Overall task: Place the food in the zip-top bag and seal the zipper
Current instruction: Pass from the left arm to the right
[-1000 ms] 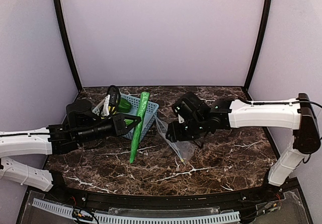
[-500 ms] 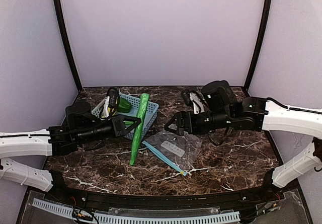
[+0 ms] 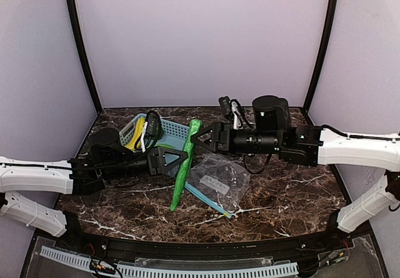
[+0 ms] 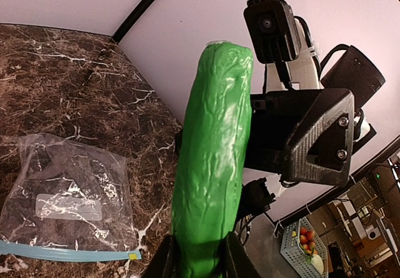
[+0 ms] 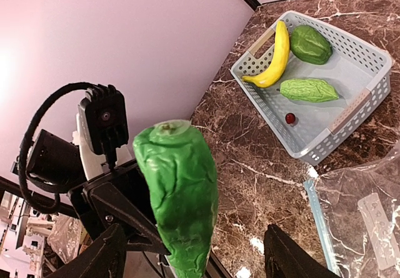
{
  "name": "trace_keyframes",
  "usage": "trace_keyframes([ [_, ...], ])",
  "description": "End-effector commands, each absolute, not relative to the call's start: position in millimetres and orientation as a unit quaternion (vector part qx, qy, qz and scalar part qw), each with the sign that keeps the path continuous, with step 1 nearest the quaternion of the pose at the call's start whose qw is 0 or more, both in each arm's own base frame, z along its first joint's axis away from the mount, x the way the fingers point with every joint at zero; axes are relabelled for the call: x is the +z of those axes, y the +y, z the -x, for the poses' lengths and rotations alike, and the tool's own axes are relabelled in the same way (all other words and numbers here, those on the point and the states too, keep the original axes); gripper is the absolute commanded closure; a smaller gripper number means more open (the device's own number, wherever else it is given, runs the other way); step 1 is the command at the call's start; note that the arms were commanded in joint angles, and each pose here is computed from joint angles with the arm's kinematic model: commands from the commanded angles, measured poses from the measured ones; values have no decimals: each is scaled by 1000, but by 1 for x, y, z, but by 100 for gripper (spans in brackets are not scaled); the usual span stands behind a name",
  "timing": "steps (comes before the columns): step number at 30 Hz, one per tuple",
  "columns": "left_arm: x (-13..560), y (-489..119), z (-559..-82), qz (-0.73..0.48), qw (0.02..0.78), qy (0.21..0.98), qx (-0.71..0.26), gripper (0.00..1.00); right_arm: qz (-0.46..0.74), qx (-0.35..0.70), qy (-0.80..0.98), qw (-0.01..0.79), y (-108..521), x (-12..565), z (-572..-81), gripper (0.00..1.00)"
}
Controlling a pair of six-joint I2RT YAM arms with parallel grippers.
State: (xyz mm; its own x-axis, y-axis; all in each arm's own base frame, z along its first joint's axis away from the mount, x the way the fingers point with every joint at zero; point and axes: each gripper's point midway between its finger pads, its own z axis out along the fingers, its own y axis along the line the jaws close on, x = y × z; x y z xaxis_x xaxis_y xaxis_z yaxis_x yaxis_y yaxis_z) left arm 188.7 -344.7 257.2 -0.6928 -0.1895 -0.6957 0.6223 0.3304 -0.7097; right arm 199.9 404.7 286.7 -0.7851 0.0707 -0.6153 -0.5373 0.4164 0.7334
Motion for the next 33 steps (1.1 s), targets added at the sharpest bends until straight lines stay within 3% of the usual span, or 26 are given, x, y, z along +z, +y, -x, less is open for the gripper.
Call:
trace_keyframes([
  [1,278,-346,-182,-155,377,700,-586,82,139,556,763,299,417,306,-208,30],
  [13,279,-352,-178,-162,366,690,-602,82,154,579,747,289,431,310,-208,50],
  [21,278,-355,-177,-165,360,690,-606,79,148,572,749,298,428,310,-211,73],
  [23,277,-355,-178,-161,359,693,-605,68,144,560,756,305,424,307,-213,76],
  [25,273,-351,-180,-149,361,699,-599,44,141,543,764,318,417,305,-217,77],
  [27,266,-345,-184,-124,362,708,-593,34,137,517,776,335,407,302,-222,78],
  [33,198,-317,-188,-45,335,768,-543,29,116,406,819,388,359,287,-235,79],
])
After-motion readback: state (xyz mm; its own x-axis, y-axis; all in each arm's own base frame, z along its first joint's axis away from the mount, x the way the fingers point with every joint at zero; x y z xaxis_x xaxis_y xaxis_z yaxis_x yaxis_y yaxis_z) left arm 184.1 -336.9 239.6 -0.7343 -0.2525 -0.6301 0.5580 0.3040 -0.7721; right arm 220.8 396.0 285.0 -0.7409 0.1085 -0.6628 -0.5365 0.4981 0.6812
